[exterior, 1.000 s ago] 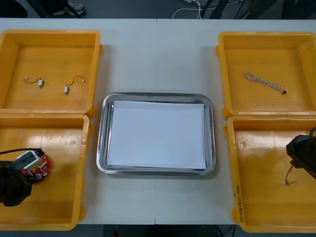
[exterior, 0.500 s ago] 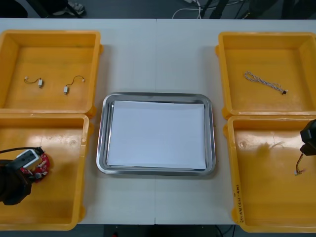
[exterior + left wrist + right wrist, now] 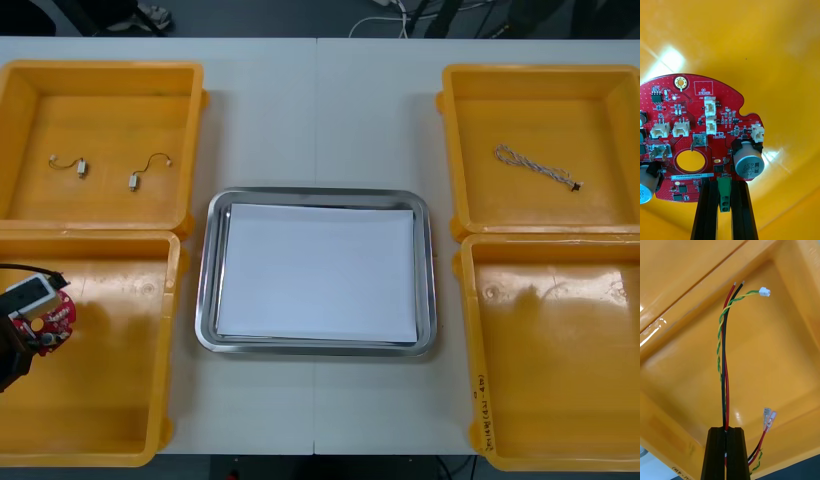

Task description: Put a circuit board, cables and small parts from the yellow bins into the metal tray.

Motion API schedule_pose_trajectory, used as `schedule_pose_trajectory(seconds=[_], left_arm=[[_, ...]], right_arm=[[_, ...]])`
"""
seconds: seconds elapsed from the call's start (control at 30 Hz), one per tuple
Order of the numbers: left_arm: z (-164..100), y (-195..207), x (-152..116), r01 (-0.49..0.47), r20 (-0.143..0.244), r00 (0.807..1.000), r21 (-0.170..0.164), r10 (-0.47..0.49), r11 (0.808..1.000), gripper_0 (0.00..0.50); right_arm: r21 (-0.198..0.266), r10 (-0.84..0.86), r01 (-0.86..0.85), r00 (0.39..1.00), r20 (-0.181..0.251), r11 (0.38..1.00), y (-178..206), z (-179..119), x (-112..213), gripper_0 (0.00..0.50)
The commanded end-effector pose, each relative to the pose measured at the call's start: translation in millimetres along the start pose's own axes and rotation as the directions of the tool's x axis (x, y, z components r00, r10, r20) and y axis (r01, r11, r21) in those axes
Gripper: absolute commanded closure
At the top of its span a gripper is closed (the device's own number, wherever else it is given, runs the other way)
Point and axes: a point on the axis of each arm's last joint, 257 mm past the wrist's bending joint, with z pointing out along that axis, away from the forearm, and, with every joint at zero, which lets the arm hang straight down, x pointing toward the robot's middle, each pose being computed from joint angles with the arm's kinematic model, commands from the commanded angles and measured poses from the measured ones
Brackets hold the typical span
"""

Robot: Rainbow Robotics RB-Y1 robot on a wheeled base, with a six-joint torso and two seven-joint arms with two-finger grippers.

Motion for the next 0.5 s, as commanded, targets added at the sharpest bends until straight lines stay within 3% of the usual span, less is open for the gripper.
schedule_pose_trajectory(seconds=[0.03, 0.27, 0.5], left_arm=[[-36, 19, -32, -0.062, 0.029, 0.998, -0.042, 0.063, 0.997, 0.500], [-69, 12, -58, 0.031, 0.018, 0.999, -0.034, -0.031, 0.999, 0.500], [-91, 3, -80, 0.121, 0.012, 0.993, -0.016, -0.121, 0.992, 0.500]], right_arm=[[0.041, -0.149, 0.145, 0.984, 0.096, 0.989, -3, -34, -28, 0.500], [0.096, -0.351, 0.342, 0.931, 0.100, 0.935, -7, -47, -37, 0.500], [0.091, -0.550, 0.543, 0.830, 0.090, 0.835, 7, -55, -38, 0.500]])
